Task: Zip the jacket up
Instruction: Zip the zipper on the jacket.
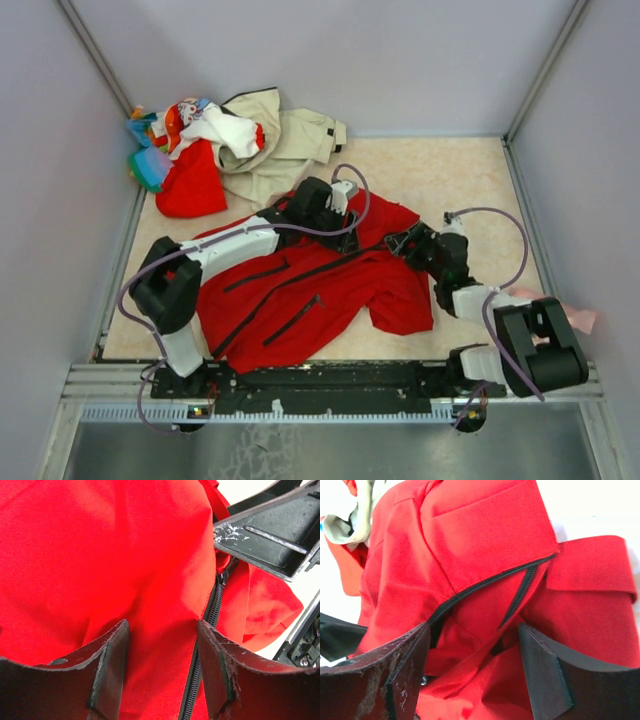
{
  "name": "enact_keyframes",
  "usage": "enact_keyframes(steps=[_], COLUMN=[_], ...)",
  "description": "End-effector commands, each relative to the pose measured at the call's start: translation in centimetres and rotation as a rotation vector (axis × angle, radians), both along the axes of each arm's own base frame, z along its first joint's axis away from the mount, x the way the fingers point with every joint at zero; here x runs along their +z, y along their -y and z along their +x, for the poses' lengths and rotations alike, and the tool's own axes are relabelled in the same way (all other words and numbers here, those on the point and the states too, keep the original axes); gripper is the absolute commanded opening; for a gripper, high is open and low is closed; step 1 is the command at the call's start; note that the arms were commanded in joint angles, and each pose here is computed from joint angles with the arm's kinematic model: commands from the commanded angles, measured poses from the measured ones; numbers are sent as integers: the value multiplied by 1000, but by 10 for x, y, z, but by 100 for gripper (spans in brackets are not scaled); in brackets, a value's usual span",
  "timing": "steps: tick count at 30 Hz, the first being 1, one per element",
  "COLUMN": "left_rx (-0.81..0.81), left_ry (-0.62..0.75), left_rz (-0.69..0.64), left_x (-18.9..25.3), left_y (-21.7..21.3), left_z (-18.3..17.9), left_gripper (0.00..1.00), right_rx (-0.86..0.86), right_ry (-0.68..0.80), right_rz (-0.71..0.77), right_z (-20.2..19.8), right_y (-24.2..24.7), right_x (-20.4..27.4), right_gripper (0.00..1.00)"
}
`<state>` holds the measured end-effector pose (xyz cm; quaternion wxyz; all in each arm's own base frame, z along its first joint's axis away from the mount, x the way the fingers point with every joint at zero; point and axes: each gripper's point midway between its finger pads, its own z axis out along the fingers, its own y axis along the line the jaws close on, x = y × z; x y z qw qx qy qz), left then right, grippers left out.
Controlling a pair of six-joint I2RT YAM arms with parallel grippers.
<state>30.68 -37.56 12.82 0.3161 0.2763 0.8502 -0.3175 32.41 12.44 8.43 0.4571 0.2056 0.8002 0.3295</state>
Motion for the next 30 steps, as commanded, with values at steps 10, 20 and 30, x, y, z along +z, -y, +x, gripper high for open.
enact_keyframes(steps=[10, 20, 30], left_rx=[-8, 173, 237], left_ry=[9, 155, 159], left_rz=[-67, -253, -225], left_x=[9, 82, 63], left_y=[-3, -63, -107], left_z=[-11, -7, -44], left_gripper=[14, 0, 0], right_rx=[188, 352, 282], right_ry=[400, 676, 524], right_rz=[190, 48, -8], right_z=[18, -13, -41], right_y=[-39, -68, -53], right_x=[111, 211, 158], right_gripper=[7, 0, 17])
